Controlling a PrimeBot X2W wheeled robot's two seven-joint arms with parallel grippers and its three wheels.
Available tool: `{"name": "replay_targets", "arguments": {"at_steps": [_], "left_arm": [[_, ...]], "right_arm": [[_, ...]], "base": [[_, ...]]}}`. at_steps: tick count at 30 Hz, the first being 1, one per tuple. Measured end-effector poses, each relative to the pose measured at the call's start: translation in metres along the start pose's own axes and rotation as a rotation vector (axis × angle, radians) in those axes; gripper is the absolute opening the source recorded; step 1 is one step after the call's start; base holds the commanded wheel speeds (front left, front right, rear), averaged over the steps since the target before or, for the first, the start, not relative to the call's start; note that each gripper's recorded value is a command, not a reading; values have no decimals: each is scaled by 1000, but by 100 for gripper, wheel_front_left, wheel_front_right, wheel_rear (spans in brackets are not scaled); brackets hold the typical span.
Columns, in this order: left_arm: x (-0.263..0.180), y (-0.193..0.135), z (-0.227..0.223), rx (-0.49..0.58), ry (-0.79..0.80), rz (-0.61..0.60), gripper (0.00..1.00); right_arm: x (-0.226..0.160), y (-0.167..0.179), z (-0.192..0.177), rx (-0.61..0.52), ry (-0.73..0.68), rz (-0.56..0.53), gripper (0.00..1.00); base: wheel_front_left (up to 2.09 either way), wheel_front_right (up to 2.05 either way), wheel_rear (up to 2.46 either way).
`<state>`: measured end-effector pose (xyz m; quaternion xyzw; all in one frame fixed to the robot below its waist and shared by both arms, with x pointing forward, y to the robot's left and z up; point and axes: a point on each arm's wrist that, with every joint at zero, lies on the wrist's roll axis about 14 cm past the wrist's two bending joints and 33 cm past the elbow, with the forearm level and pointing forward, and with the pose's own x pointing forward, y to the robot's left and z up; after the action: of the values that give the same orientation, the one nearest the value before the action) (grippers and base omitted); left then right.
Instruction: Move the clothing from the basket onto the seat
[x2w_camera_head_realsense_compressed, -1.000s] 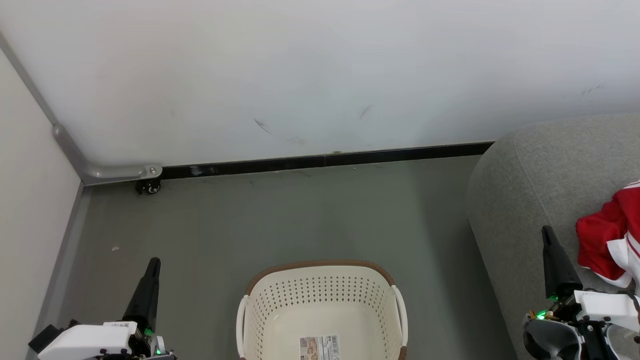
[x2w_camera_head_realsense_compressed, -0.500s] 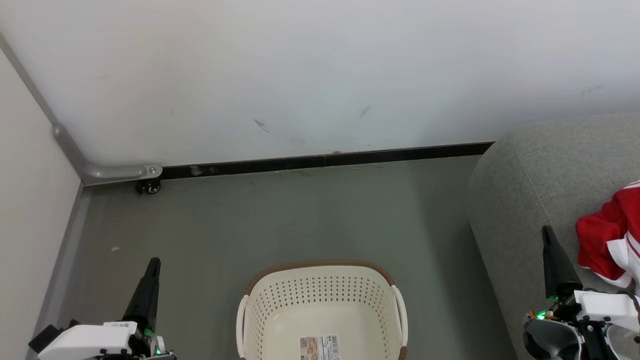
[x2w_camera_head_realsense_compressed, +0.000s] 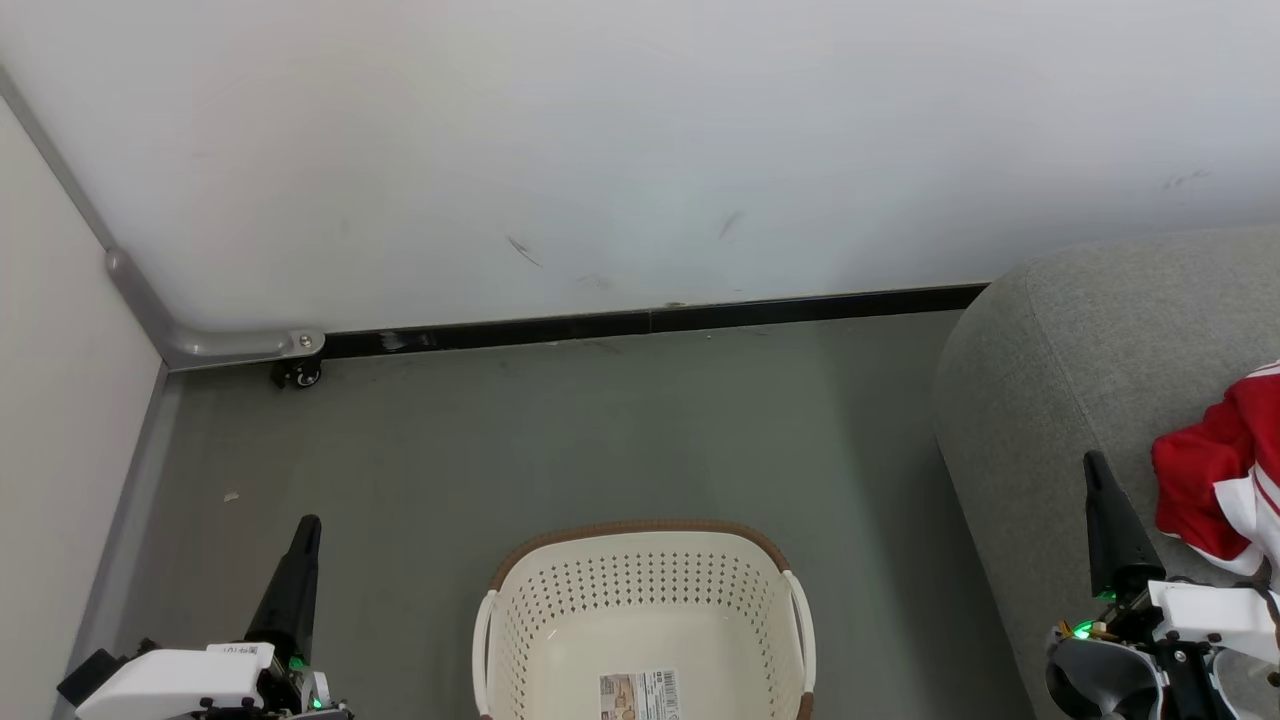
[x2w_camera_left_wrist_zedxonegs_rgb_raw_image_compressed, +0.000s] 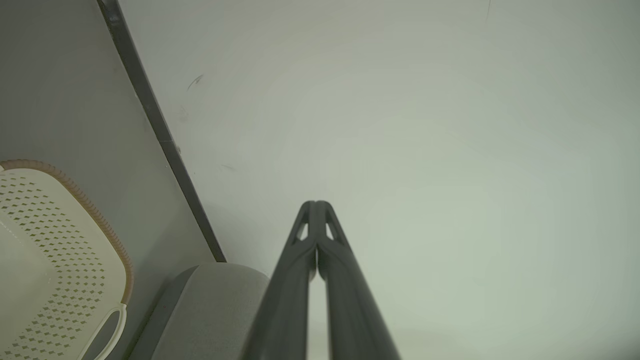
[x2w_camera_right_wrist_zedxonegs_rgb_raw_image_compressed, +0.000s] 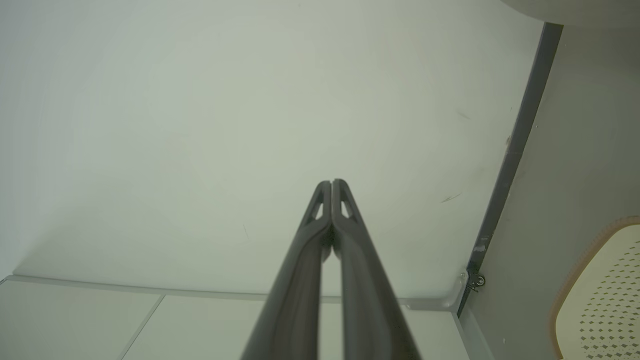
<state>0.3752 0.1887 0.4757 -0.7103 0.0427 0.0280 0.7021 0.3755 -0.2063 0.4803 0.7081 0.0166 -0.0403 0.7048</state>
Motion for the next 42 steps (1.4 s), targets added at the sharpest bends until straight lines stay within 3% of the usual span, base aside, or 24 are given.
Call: {"name": "replay_targets", "arguments": {"at_steps": [42], "left_arm": [[0, -1, 0, 0, 0, -2, 0]], "right_arm": [[0, 0, 0, 0, 0, 0, 0]], "base": [[0, 0, 0]]}}
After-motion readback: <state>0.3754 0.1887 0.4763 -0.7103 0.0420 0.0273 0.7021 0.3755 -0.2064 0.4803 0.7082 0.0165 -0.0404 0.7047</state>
